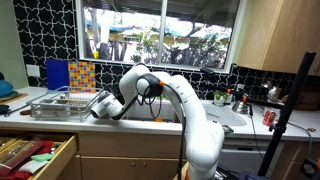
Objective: Pour the liquid from the blue bowl into the sink.
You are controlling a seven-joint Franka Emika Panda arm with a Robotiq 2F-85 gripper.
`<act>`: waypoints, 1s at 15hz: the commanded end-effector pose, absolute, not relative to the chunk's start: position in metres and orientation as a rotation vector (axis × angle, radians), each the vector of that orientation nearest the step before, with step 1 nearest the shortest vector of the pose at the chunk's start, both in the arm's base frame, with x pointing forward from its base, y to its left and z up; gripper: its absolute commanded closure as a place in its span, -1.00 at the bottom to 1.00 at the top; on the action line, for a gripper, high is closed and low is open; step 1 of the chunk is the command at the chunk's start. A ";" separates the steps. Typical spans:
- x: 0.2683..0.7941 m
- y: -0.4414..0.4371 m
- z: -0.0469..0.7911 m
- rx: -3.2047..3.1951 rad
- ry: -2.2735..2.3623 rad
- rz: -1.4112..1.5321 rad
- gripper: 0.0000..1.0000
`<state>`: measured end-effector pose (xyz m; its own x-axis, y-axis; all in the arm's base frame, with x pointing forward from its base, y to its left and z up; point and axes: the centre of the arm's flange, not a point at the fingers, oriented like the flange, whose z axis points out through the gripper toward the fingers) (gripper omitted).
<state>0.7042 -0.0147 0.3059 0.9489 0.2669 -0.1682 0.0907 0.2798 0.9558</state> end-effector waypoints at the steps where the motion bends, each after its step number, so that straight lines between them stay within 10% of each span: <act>1: 0.711 -0.008 0.299 1.314 0.295 0.142 0.93; 15: 0.719 -0.009 0.296 1.310 0.280 0.170 0.93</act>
<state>0.7145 -0.0078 0.3015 0.9512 0.2836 -0.1215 0.0450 0.2621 0.9640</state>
